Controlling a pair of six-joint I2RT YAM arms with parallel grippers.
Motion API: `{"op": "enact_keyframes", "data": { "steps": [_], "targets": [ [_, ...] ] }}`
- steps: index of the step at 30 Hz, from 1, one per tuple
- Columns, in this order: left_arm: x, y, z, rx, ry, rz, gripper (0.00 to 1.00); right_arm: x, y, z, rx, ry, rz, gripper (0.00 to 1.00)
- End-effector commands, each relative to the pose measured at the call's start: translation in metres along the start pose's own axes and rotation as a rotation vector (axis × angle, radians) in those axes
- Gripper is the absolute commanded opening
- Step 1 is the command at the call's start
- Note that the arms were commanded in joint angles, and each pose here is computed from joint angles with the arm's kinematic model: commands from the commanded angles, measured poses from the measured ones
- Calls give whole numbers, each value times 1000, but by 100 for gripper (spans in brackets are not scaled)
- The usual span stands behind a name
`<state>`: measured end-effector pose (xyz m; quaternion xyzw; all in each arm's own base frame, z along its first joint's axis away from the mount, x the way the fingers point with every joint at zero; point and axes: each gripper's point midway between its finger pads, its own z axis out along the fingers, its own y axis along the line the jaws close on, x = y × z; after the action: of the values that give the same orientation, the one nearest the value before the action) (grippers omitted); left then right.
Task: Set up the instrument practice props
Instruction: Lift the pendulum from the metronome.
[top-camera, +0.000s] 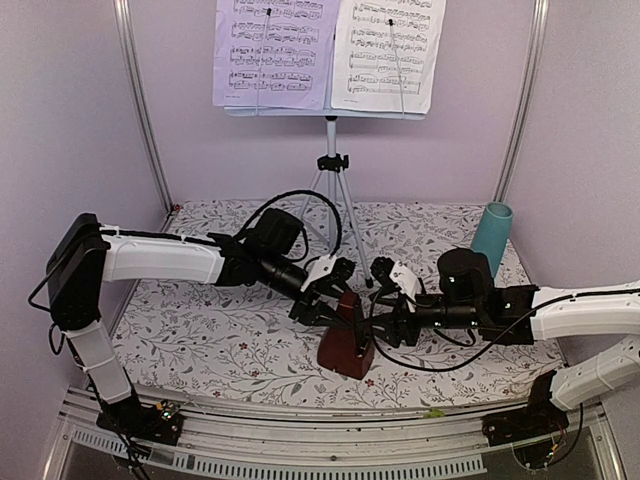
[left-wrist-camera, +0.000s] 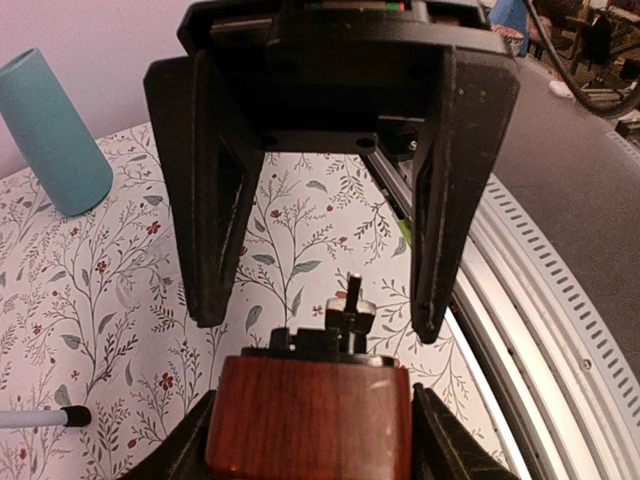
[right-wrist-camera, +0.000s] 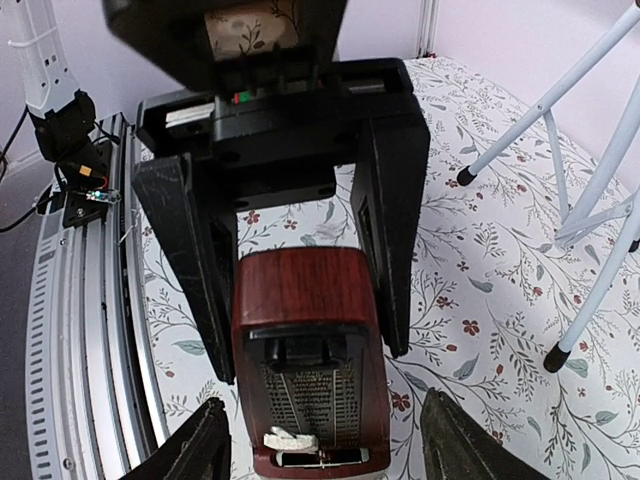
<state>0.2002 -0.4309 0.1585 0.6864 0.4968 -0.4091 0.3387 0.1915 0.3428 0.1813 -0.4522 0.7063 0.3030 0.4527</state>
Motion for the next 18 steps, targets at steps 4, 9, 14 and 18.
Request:
{"op": "enact_keyframes", "data": {
  "steps": [4,9,14,18],
  "targets": [
    [62,-24,20,69,169,-157,0,16,-4,-2,-19,12,60,70],
    [62,-24,20,69,168,-157,0,18,-15,-4,-9,-7,101,71],
    [62,-25,20,73,169,-158,0,18,-31,-2,10,-12,166,72],
    [61,-26,19,73,166,-154,0,19,-38,2,6,-11,196,75]
  ]
}}
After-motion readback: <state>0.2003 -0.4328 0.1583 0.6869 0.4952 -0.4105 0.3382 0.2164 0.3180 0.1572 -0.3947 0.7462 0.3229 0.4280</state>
